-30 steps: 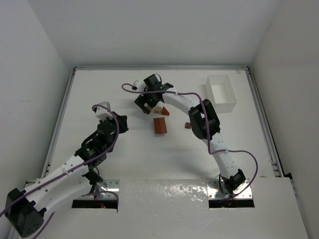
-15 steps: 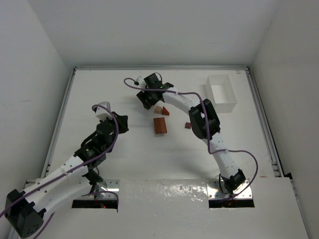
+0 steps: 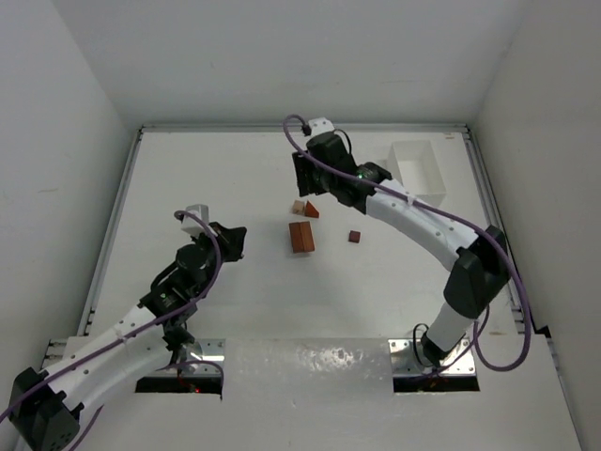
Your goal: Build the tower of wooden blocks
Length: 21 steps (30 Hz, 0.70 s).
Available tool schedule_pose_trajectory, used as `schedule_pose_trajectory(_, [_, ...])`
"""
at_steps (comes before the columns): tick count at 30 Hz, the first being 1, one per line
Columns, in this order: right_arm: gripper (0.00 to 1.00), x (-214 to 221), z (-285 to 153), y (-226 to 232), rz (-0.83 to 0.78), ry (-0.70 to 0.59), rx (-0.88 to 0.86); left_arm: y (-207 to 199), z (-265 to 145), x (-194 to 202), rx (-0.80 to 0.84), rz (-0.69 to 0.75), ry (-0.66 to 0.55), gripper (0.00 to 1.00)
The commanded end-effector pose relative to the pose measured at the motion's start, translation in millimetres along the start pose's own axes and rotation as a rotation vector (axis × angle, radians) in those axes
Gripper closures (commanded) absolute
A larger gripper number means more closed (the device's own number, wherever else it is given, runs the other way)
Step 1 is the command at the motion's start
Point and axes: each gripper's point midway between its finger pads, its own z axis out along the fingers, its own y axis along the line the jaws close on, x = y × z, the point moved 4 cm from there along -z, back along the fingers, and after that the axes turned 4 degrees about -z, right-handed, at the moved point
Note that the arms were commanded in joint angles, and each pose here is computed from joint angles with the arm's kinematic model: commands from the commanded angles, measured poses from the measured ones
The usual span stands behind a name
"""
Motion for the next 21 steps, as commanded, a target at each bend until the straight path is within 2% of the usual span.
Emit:
schedule_pose_trajectory(1, [0.55,43,0,19,0.031,0.068,0.087,-20,-4,-9,0.116,-0.026,-0.033,1.00])
schedule_pose_trajectory(5, [0.53,60,0,41,-0.005,0.125,0.076,-18,-11,-9,0.135,-0.044,-0.049,1.00])
schedule_pose_trajectory(9, [0.53,76,17,53,0.025,0.157,0.063,-16,-15,-12,0.119,-0.041,-0.069,1.00])
schedule_pose_trajectory(21, [0.49,115,37,60,0.016,0.257,0.071,-16,-13,-10,0.101,-0.032,-0.067,1.00])
